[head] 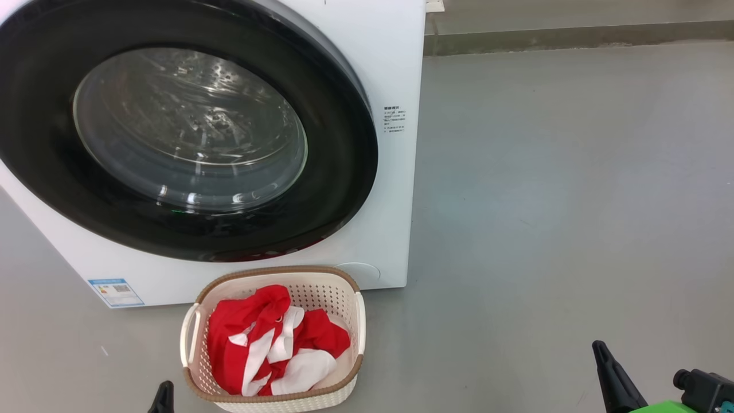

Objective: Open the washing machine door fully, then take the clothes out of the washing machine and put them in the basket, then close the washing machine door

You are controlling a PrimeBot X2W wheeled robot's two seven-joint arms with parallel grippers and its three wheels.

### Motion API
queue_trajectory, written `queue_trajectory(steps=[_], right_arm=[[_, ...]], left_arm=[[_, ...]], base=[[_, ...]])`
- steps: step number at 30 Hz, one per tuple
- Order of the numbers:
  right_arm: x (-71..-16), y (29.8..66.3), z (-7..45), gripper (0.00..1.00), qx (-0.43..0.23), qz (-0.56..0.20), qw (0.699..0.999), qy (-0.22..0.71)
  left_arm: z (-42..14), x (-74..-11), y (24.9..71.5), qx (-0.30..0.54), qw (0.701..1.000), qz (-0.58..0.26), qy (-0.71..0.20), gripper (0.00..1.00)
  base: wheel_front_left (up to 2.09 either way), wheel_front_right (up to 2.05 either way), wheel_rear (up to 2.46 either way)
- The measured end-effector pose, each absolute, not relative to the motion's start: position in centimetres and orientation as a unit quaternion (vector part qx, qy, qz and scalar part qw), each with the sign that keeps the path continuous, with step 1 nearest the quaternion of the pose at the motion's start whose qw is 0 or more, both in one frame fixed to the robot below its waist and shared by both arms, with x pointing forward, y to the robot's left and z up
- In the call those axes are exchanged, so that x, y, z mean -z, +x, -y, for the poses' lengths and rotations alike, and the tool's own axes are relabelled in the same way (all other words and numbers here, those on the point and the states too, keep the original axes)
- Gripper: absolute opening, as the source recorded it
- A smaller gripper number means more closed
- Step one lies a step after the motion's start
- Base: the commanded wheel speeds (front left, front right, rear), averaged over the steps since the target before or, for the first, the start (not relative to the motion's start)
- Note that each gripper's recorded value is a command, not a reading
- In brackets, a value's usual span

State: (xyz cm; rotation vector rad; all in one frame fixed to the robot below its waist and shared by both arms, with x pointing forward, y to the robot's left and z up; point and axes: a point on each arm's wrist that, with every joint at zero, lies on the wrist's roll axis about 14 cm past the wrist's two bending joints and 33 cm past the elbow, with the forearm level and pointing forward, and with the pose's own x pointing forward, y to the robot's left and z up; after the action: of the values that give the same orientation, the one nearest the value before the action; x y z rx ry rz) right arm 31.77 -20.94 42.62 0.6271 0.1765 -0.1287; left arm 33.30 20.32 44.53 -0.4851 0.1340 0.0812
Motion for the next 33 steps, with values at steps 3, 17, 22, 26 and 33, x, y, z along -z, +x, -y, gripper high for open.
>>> queue_trajectory(steps=[3, 17, 22, 26, 33], right_arm=[[-42.7, 31.9, 21.1, 0.0, 0.067, -0.086, 0.94, 0.323], [-43.2, 32.7, 21.1, 0.0, 0.073, -0.079, 0.918, 0.381], [-43.2, 32.8, 21.1, 0.0, 0.075, -0.08, 0.909, 0.403], [-43.8, 33.4, 21.2, 0.0, 0.076, -0.072, 0.901, 0.421], [-43.7, 33.5, 21.3, 0.0, 0.081, -0.071, 0.885, 0.452]], left_arm=[[-20.3, -44.6, 33.4, -0.043, 0.963, -0.065, -0.259, 0.0], [-20.3, -45.0, 34.2, -0.051, 0.941, -0.062, -0.328, 0.0], [-20.3, -44.9, 34.2, -0.054, 0.931, -0.065, -0.355, 0.0], [-20.3, -44.8, 34.3, -0.057, 0.923, -0.066, -0.376, 0.0], [-20.3, -45.2, 34.8, -0.058, 0.907, -0.061, -0.412, 0.0]], base=[[0.0, 0.0, 0.0], [0.0, 0.0, 0.0], [0.0, 0.0, 0.0], [0.0, 0.0, 0.0], [0.0, 0.0, 0.0]])
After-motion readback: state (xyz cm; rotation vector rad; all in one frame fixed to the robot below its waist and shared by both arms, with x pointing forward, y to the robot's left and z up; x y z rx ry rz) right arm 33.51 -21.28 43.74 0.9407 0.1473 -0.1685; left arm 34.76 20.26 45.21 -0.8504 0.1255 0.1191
